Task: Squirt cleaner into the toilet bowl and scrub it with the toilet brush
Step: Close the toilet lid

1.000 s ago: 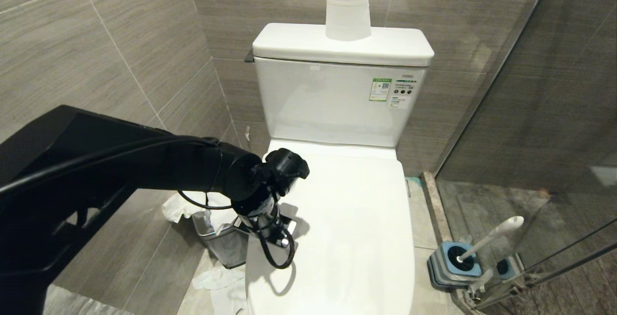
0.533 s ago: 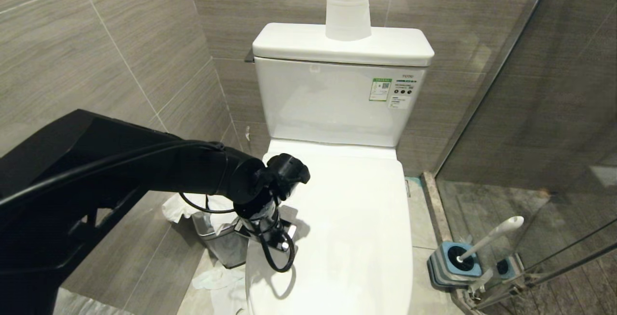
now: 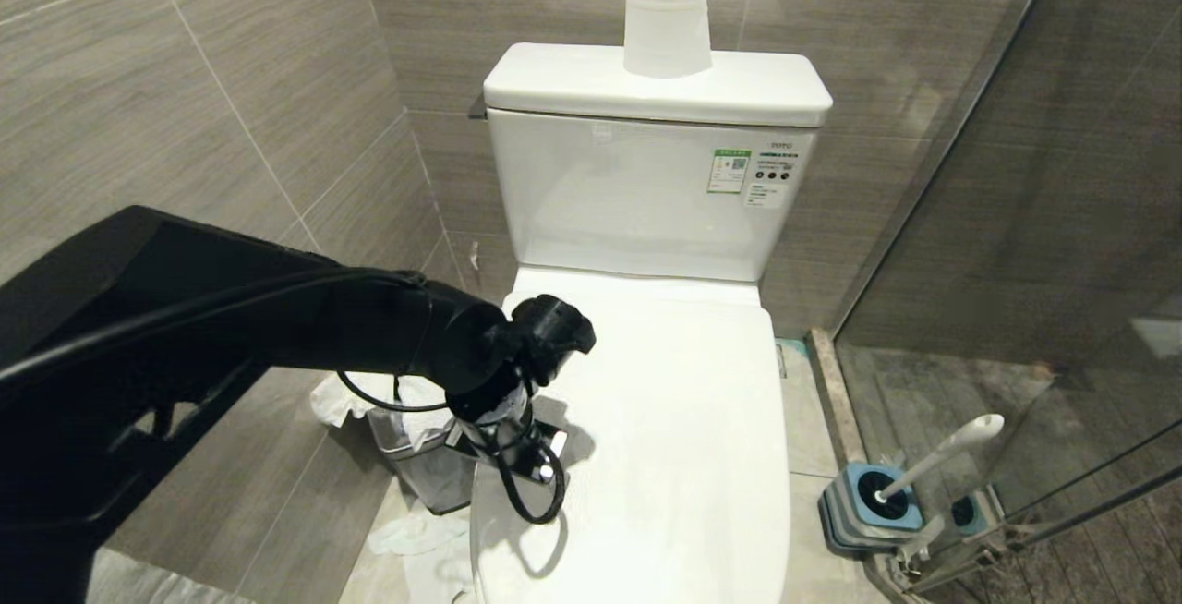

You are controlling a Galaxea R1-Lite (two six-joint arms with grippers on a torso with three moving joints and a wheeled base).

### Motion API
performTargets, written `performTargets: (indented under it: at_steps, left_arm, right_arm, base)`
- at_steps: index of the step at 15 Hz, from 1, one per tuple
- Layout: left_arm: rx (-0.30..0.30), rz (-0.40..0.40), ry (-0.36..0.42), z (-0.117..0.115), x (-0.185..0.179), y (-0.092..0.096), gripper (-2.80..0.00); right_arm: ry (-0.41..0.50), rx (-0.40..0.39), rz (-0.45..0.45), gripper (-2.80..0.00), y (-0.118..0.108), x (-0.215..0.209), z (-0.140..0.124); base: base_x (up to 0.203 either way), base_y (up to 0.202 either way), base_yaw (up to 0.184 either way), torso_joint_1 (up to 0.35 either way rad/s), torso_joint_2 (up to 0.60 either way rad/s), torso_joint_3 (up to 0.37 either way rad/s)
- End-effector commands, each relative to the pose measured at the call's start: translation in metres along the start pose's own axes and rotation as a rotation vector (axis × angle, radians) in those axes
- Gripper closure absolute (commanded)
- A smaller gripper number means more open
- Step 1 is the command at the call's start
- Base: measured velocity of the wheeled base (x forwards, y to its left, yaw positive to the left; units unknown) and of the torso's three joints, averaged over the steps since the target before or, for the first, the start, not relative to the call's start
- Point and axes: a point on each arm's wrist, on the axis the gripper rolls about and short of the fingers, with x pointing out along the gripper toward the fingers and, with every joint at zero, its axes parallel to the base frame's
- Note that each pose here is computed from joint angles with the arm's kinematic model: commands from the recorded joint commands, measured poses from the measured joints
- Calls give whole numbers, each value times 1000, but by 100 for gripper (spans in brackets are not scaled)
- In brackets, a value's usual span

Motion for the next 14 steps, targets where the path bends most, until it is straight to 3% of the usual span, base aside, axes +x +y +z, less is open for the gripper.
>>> performTargets:
  at_steps: [1, 6, 10, 12, 14]
  left_arm:
    - [-37, -25, -131, 12, -43, 11, 0]
    - [-113, -55, -346, 27, -116, 43, 0]
    - [-60, -16, -309, 22, -137, 82, 0]
    - [-48, -1, -328, 26, -156, 94, 0]
    - [-66, 16, -394, 32, -179, 107, 0]
  right_arm:
    - [0, 0, 1, 0, 0, 0, 0]
    - [0, 1, -1, 0, 0, 0, 0]
    - [0, 0, -1, 0, 0, 0, 0]
    - [0, 0, 0, 0, 0, 0, 0]
    - [0, 0, 0, 0, 0, 0, 0]
  base:
    - [0, 0, 0, 0, 0, 0]
    - [0, 0, 0, 0, 0, 0]
    - [0, 0, 0, 0, 0, 0]
    - [0, 0, 0, 0, 0, 0]
    - [0, 0, 0, 0, 0, 0]
